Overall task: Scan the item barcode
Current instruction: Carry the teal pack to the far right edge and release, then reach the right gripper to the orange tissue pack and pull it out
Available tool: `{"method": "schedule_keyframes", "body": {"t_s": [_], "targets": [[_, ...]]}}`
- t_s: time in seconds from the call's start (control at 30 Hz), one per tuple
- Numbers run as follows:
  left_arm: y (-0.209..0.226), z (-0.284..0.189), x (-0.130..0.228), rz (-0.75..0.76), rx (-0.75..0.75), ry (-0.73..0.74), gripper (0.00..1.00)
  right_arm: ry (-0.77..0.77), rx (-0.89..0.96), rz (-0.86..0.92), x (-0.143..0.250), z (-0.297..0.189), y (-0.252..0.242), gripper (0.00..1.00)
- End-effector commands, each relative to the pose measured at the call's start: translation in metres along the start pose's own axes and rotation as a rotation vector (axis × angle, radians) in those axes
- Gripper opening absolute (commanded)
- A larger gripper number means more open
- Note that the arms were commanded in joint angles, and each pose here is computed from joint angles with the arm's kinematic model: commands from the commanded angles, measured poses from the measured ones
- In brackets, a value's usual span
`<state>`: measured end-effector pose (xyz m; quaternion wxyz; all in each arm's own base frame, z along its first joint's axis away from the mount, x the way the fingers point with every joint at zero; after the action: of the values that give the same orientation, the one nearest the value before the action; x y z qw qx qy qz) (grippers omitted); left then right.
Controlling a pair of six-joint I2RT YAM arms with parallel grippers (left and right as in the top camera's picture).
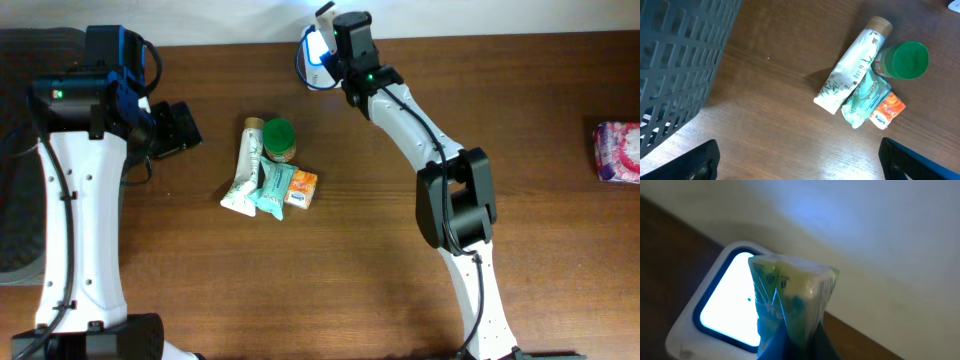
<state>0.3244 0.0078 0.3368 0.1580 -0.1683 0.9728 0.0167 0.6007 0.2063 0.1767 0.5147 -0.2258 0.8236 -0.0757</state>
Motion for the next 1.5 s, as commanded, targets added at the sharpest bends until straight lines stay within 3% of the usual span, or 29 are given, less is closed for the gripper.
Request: {"method": "schedule_keyframes", "body": {"t_s": [0.0,0.07,0.17,0.37,0.5,0.53,0.57,0.67,0.8,0.9,0.97,1.03,1.07,1.17,1.47], "targets": [[0.004,-0.006,0.001,-0.016,-0.004,-0.018,0.99,-0.020,0.111,0.265,-0.039,-0.031,-0.068,0.04],[0.004,-0.006,0.001,-0.016,-0.004,-0.018,0.99,0.057,0.151,0.369,-0.031,-0.042,-0.107,0.04],[0.004,-0.006,0.001,-0.016,-0.004,-0.018,0.99,0.301,0.172,0.479,0.026,-0.057,-0.167,0.04],[0.004,-0.006,0.001,-0.016,-0.004,-0.018,0.99,0.850,0.303,0.670,0.192,-0.121,-0.283,0.04],[0.004,-0.006,0.001,-0.016,-0.004,-0.018,0.99,0.979,0.375,0.806,0.272,-0.152,-0.328,0.04],[0.004,-0.006,0.001,-0.016,-0.004,-0.018,0.99,0.987,0.387,0.833,0.282,-0.158,-0.337,0.36],[0.004,-0.006,0.001,-0.016,-0.004,-0.018,0.99,0.992,0.410,0.854,0.291,-0.166,-0.347,0.87],[0.004,-0.006,0.001,-0.016,-0.004,-0.018,0.99,1.004,0.454,0.887,0.304,-0.180,-0.361,0.95],[0.004,-0.006,0.001,-0.016,-0.004,-0.018,0.99,0.892,0.361,0.959,0.273,-0.180,-0.360,1.00],[0.004,-0.006,0.001,-0.016,-0.004,-0.018,0.99,0.698,0.218,0.948,0.196,-0.187,-0.346,0.99],[0.004,-0.006,0.001,-0.016,-0.004,-0.018,0.99,0.570,-0.015,0.949,0.133,-0.197,-0.310,0.99],[0.004,-0.006,0.001,-0.016,-0.004,-0.018,0.99,0.544,-0.198,0.960,0.103,-0.202,-0.276,0.99],[0.004,-0.006,0.001,-0.016,-0.004,-0.018,0.99,0.583,-0.357,0.970,0.086,-0.202,-0.238,0.99],[0.004,-0.006,0.001,-0.016,-0.004,-0.018,0.99,0.748,-0.485,0.897,0.078,-0.195,-0.168,0.99],[0.004,-0.006,0.001,-0.016,-0.004,-0.018,0.99,1.039,-0.619,0.604,0.083,-0.190,-0.009,0.99]]}}
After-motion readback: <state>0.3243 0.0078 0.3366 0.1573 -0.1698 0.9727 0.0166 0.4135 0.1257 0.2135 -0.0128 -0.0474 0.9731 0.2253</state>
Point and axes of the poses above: each gripper's point midway between its finger pads, its own z axis out along the fingers, its own y axis along the line the jaws close on, x = y × z, the point moved 7 cm from there along -z, back along the fingers, and after that the axes turned 4 degrees about z, right-handed, at the moved point
